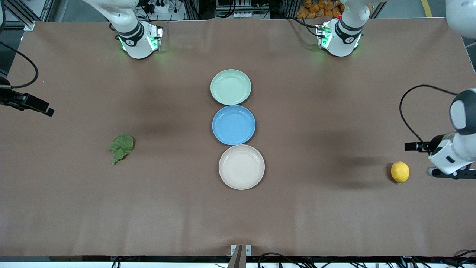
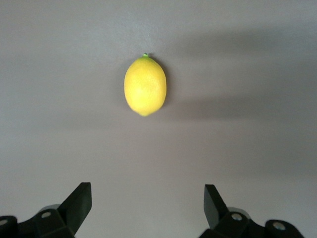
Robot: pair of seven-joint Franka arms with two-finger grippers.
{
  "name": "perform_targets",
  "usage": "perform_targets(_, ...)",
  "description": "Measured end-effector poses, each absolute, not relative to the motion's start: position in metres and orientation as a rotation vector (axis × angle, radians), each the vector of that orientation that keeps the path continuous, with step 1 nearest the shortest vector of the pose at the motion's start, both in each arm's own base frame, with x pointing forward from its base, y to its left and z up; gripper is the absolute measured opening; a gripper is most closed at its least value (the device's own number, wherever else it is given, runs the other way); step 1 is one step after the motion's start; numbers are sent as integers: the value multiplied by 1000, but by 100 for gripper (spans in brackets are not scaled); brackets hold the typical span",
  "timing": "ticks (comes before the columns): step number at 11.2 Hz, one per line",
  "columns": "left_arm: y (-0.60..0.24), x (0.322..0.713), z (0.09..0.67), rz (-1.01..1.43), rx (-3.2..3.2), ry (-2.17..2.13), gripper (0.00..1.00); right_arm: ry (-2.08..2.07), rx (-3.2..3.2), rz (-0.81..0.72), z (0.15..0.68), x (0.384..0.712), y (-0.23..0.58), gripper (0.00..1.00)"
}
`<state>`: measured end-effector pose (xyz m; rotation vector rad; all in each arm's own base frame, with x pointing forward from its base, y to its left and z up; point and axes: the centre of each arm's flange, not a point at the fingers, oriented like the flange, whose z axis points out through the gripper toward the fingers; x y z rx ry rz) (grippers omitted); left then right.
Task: Place lemon and lettuce in plates
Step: 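Move the left gripper down over the yellow lemon while the right gripper reaches the lettuce, then grasp the lemon with the left gripper while the right gripper grasps the lettuce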
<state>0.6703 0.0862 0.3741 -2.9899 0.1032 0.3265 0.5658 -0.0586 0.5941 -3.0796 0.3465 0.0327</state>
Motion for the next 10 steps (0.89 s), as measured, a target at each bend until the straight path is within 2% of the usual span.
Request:
perform_targets(3,94,687,288,330,-2977,134,100,239,-3094,-8,610,553,-53,100)
perform_targets(6,98,695,251,284,-2976,168,100,180,-3099,-10,611,552,-40,100)
perform_targets(10,127,695,222,262,-2960,229,100,57,-3105,16,546,555,-24,100)
